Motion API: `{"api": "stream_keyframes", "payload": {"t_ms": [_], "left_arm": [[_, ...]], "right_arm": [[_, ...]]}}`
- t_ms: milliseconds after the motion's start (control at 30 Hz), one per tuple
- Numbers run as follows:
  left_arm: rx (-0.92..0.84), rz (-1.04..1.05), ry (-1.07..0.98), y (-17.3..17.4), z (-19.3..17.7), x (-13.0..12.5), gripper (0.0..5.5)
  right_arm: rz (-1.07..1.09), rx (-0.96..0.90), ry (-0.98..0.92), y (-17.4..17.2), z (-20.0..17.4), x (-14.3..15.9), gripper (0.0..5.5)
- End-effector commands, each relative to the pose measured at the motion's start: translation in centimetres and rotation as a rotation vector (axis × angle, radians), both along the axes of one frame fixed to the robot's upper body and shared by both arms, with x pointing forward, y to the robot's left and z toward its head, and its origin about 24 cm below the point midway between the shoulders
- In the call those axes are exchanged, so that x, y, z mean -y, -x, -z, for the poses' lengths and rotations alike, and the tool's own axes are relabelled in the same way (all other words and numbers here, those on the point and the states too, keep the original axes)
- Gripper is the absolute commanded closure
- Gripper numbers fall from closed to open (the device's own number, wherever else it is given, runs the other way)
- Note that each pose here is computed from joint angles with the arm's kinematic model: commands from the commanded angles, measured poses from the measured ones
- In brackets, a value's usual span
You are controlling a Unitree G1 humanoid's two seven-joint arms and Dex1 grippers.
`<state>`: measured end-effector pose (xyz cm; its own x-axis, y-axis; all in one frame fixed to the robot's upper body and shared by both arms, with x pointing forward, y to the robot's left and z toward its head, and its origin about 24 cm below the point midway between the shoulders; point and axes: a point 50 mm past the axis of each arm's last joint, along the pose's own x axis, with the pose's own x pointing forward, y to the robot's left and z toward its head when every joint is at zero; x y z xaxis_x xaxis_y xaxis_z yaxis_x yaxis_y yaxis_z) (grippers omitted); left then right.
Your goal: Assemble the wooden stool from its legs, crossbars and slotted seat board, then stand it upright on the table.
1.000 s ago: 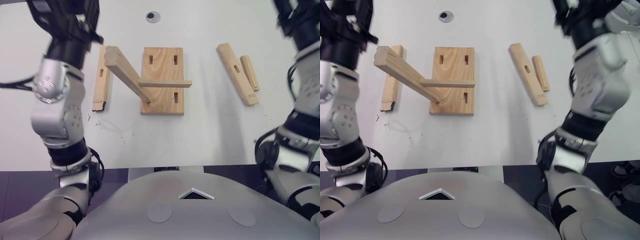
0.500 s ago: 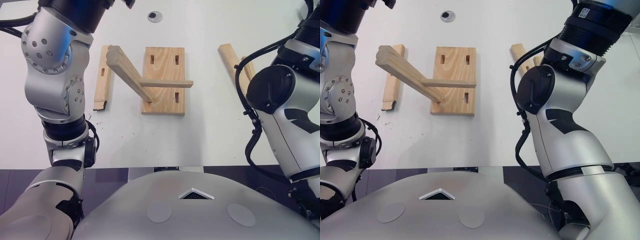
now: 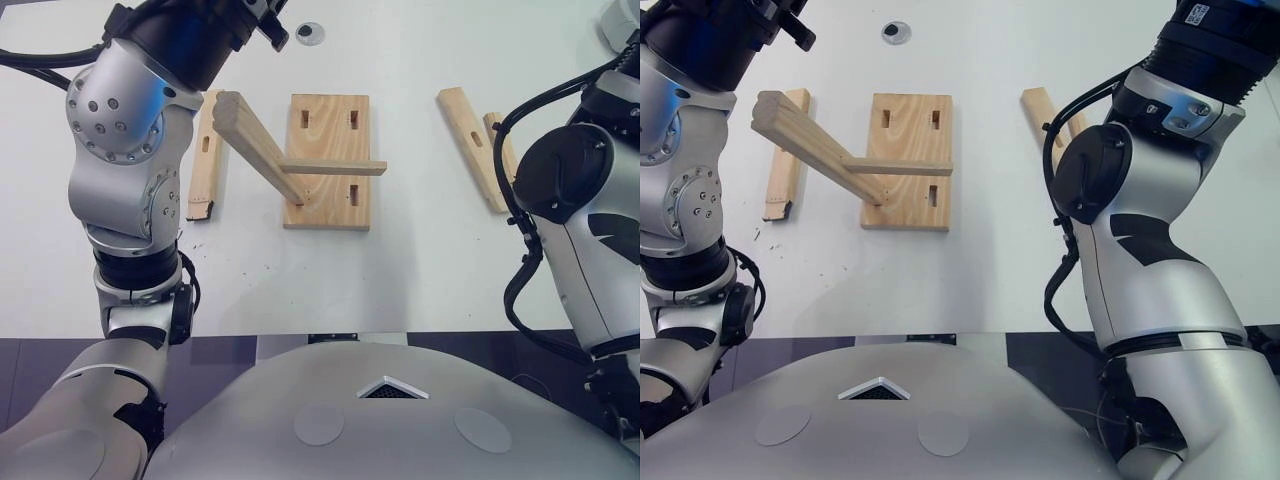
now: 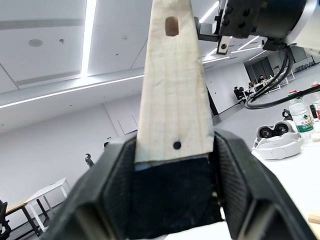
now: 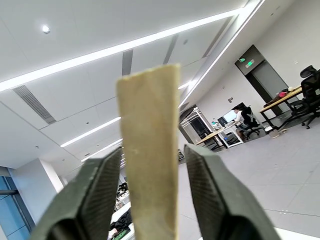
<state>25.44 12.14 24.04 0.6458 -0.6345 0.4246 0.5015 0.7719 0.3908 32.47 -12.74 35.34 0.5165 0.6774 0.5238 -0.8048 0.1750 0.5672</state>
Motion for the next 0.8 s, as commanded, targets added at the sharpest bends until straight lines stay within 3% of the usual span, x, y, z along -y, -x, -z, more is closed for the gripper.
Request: {"api": "stream_keyframes", "payload": {"t_ms": [33,133,300,333,500,600,700,800], "left_arm": [[0.02,-0.025,-0.015,0.1,0.0,-0.3,3.43],[0.017,-0.031,-0.017,0.0,0.1,-0.3,3.43],[-0.025,-0.032,0.004,-0.3,0.3,-0.3,3.43],[-0.038,-0.041,0.008,-0.5,0.4,-0.5,3.06],[-0.045,-0.14,0.161,-1.4,-1.7,-1.9,2.28],[-0.071,-0.273,0.264,-1.4,-2.2,-5.0,1.86],[-0.192,-0.491,0.24,-0.9,0.8,-8.7,1.43],[-0.518,-0.585,0.19,1.4,8.3,-10.0,1.26]], "right_arm": [[-0.004,-0.005,-0.001,0.3,-0.6,0.2,4.05],[0.006,-0.008,0.001,0.6,-0.6,0.1,4.45],[0.061,-0.032,-0.03,1.0,-0.3,0.3,4.46],[0.116,-0.017,-0.036,1.2,-0.2,0.8,4.46],[0.4,-0.038,-0.12,1.8,2.1,4.1,4.47],[0.622,-0.097,-0.049,2.2,6.0,5.7,4.48],[0.836,-0.127,0.061,4.2,9.5,7.3,4.48],[0.918,-0.253,0.102,8.4,15.0,7.7,4.48]]}}
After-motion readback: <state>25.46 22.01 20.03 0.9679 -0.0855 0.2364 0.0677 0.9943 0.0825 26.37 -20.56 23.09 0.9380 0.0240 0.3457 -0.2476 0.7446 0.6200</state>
